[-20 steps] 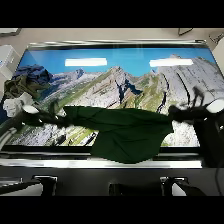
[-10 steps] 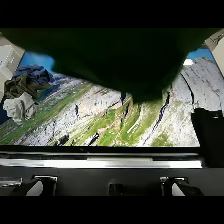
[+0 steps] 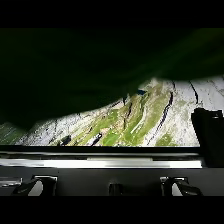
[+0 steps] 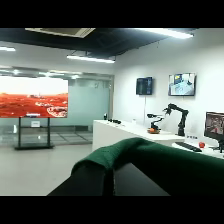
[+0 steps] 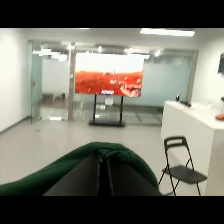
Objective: Fold the clothes and pants, and hang the long-sleeved shirts on hangers.
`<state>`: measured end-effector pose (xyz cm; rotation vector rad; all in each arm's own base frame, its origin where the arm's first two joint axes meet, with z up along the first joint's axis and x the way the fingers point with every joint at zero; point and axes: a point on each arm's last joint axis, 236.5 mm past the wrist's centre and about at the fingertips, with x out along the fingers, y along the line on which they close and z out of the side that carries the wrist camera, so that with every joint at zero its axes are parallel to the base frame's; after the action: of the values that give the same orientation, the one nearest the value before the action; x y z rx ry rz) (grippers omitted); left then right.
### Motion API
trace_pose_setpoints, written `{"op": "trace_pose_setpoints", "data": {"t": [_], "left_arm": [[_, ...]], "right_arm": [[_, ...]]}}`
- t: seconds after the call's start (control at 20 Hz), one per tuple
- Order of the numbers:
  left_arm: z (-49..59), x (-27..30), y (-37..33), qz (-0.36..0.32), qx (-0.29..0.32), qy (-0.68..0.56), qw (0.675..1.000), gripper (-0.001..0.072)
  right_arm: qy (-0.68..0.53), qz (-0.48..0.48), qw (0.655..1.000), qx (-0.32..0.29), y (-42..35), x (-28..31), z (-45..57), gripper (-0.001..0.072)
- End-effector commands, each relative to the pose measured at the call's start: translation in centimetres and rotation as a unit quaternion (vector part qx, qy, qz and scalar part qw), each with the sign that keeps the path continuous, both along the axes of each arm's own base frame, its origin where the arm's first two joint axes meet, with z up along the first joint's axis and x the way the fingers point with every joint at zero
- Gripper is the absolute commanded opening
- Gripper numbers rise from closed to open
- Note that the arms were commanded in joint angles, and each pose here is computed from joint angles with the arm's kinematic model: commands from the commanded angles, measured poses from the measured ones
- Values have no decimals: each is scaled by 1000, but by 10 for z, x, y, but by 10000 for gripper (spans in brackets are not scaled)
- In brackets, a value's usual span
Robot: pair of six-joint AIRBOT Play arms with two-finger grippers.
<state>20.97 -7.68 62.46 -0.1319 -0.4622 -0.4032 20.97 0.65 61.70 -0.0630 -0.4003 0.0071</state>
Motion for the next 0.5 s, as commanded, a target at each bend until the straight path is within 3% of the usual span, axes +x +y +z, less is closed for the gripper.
{"op": "trace_pose_setpoints", "data": {"t": [0.0, 0.15, 0.25, 0.45], "left_arm": [[-10, 17, 8, 17, 8, 19, 1000, 20], [-89, 92, 19, -3, 16, 157, 987, 20], [-184, 151, 22, -41, 5, 292, 956, 20], [-420, 242, 25, -53, -58, 517, 853, 20]], "right_arm": [[0, -18, 1000, -5, -8, 3, 0, 39], [164, -11, 986, -13, -18, 78, -78, 40], [304, 6, 953, 13, -29, 146, -164, 40], [565, 53, 811, 144, -36, 259, -400, 39]]}}
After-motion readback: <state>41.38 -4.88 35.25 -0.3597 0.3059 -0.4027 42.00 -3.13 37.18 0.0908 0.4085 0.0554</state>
